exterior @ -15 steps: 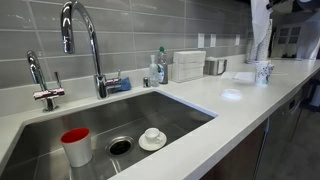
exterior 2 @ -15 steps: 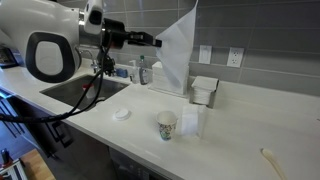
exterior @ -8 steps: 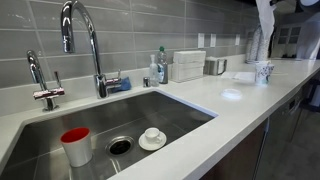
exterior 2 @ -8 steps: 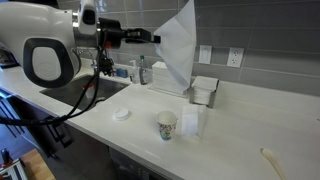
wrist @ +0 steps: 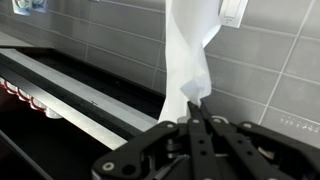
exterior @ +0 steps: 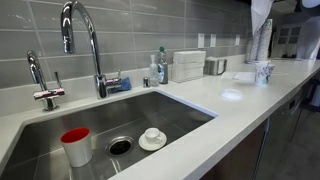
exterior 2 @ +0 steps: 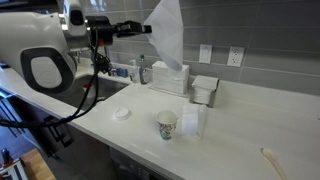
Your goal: Fold the white serviette diagonally in half, lift the white serviette and pour out the beans into the paper cup, put the white serviette back on the kitchen counter
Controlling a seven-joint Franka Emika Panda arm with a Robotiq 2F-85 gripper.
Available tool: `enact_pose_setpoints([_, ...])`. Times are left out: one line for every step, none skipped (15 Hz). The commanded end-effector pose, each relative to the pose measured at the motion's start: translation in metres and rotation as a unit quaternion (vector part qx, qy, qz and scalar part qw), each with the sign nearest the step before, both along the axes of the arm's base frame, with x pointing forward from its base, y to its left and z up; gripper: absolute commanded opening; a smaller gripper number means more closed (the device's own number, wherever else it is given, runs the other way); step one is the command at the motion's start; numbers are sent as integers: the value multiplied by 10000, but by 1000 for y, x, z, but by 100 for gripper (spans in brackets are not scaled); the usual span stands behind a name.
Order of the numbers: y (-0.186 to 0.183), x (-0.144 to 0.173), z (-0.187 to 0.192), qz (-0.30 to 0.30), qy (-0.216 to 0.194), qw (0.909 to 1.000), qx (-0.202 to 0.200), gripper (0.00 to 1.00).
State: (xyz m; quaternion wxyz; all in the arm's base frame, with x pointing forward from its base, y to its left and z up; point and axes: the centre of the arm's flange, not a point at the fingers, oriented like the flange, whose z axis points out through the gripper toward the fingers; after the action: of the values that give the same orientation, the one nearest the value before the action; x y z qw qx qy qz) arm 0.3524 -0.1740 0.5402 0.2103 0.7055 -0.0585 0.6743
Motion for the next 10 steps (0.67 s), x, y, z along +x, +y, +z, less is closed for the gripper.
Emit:
enact_pose_setpoints([-6, -9, -6, -97, -73, 9999, -55, 0])
enact_pose_setpoints([-8, -11, -6, -125, 39, 9999, -17, 0])
enact_pose_setpoints([-9, -12, -7, -135, 6, 9999, -32, 0])
enact_pose_setpoints([-11, -13, -7, -161, 52, 9998, -38, 0])
enact_pose_setpoints([-11, -13, -7, -166, 42, 9998, -58, 0])
enact_pose_setpoints([-12, -14, -8, -159, 87, 9998, -50, 0])
enact_pose_setpoints([-12, -14, -8, -172, 108, 9998, -52, 0])
enact_pose_setpoints([-12, -14, -9, -153, 175, 9997, -40, 0])
enact_pose_setpoints([-13, -13, -10, -147, 173, 9997, -27, 0])
enact_pose_setpoints([-13, -12, -10, -139, 209, 9997, 2, 0])
